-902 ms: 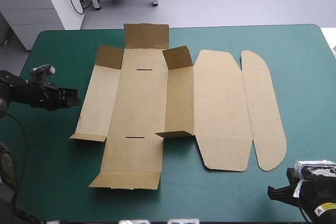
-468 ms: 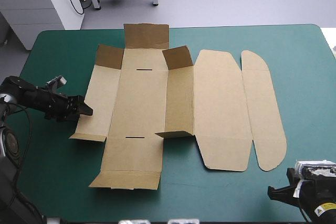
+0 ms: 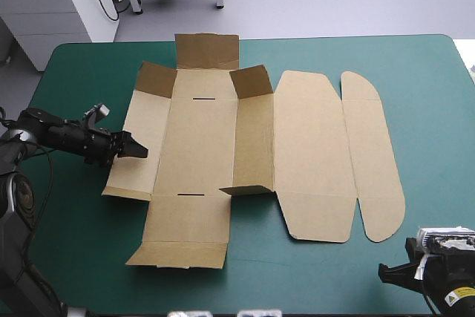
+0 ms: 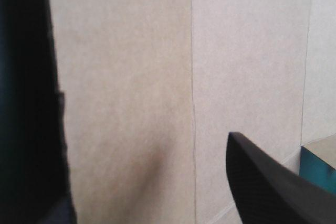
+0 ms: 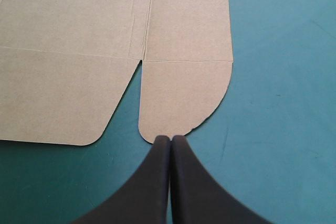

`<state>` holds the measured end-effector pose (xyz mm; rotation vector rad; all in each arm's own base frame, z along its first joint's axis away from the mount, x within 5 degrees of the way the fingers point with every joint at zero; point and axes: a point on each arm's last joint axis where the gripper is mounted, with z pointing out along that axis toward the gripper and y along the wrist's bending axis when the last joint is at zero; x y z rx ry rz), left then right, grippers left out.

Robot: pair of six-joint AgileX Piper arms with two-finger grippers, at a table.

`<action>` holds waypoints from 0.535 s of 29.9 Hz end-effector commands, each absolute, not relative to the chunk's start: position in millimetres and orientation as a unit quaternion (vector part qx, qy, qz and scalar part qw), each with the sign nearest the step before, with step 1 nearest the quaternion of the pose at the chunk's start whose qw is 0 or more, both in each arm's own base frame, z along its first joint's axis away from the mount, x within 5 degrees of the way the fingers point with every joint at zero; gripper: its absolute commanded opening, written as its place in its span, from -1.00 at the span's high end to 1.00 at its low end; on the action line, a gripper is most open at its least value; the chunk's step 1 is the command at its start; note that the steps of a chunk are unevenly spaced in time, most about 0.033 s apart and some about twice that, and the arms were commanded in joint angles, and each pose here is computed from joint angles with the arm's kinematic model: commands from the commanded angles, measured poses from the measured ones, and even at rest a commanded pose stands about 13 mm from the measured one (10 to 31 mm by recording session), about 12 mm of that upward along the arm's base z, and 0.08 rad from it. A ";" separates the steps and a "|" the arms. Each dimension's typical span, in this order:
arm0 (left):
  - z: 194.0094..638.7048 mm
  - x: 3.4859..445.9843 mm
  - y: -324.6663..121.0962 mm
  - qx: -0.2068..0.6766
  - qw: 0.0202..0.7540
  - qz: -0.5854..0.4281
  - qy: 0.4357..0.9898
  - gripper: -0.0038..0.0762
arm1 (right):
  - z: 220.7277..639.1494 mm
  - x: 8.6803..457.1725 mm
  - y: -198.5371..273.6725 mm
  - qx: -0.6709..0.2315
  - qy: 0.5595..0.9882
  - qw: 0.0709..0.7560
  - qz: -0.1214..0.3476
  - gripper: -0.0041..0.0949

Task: Fold the box

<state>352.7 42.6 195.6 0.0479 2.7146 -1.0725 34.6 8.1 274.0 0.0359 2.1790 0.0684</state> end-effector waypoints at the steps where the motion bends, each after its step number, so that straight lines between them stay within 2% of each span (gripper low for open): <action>1: 216.7 351.0 24.5 0.048 0.109 -0.410 0.905 -0.23 | 286.9 38.1 7.4 0.016 0.869 0.494 0.024 0.96; 3: 216.0 351.8 21.1 0.052 0.108 -0.409 0.905 -0.23 | 286.9 38.1 7.4 0.017 0.869 0.494 0.025 0.96; 5: 215.8 352.3 21.3 0.050 0.110 -0.407 0.905 -0.12 | 286.9 38.1 7.4 0.017 0.869 0.494 0.025 0.96; 13: 222.8 355.4 24.0 0.070 0.113 -0.392 0.910 0.86 | 286.9 38.1 7.4 0.017 0.869 0.494 0.025 0.96; 14: 224.6 356.7 24.3 0.072 0.116 -0.391 0.910 0.93 | 286.9 38.1 7.4 0.017 0.869 0.494 0.025 0.96; 16: 227.7 358.6 25.0 0.077 0.122 -0.388 0.910 0.92 | 286.9 38.1 7.4 0.017 0.869 0.494 0.025 0.96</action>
